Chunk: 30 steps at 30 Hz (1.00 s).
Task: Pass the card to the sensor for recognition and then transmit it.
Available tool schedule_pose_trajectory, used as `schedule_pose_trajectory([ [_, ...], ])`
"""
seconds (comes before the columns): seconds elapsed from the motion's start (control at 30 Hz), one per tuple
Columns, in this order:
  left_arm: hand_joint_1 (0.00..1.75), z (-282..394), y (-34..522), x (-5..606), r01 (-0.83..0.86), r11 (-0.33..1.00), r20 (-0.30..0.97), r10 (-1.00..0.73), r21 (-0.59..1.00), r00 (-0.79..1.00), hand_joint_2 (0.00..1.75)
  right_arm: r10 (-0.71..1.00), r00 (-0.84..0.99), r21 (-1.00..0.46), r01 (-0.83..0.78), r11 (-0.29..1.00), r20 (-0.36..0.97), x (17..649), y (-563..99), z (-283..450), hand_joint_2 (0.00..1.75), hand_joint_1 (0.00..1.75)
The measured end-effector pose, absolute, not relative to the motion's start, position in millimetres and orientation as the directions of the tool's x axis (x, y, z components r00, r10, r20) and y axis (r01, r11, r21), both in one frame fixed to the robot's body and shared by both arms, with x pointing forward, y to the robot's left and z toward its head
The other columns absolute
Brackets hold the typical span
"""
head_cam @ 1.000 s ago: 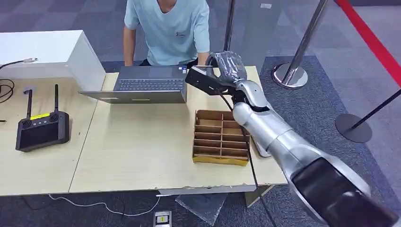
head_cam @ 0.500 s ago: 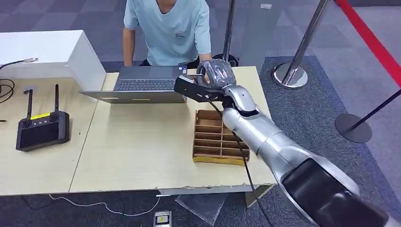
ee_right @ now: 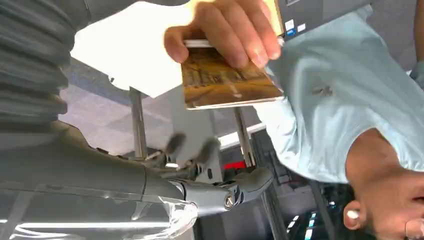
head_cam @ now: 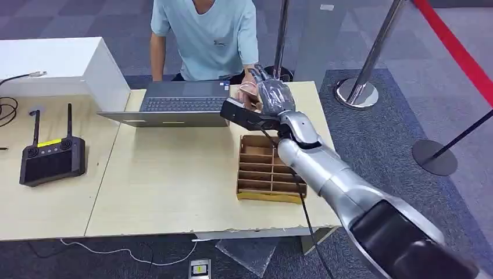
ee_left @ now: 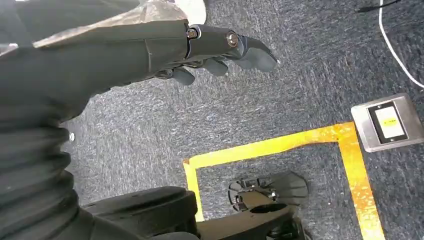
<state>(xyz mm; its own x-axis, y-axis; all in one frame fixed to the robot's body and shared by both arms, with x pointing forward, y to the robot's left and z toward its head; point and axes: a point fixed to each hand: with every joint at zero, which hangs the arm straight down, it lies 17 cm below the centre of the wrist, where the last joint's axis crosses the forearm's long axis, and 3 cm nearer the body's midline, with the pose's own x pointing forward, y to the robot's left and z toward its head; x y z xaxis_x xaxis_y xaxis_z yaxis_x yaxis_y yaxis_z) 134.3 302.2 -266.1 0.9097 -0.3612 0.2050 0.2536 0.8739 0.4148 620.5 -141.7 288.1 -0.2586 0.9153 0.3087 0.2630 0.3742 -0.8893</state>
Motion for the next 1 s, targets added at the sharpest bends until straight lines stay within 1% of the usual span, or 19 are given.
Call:
schedule_pose_trajectory([
  [0.27,0.0,-266.5,302.8,131.9,0.245,0.876,0.208,-0.354,0.415,0.912,1.75,0.904,-0.269,-0.843,0.344,0.413,0.333,610.8,-164.2,303.7,1.75,0.0],
  [0.5,0.0,-267.7,305.7,125.3,0.241,0.877,0.205,-0.349,0.416,0.915,1.75,0.911,-0.24,-0.798,0.442,0.41,0.335,593.6,-200.9,328.4,1.75,0.0],
  [0.6,0.0,-268.4,307.6,121.5,0.239,0.876,0.202,-0.347,0.418,0.916,1.75,0.916,-0.223,-0.776,0.487,0.401,0.333,583.6,-225.5,347.3,1.75,0.0],
  [0.77,0.0,-269.2,313.3,115.7,0.226,0.877,0.198,-0.333,0.423,0.922,1.75,0.902,-0.185,-0.715,0.556,0.424,0.391,563.0,-273.5,376.9,1.75,0.0],
  [1.0,0.0,-269.4,316.4,113.6,0.217,0.879,0.197,-0.323,0.425,0.925,1.75,0.896,-0.112,-0.663,0.634,0.397,0.429,530.2,-348.6,394.9,1.75,0.0],
])
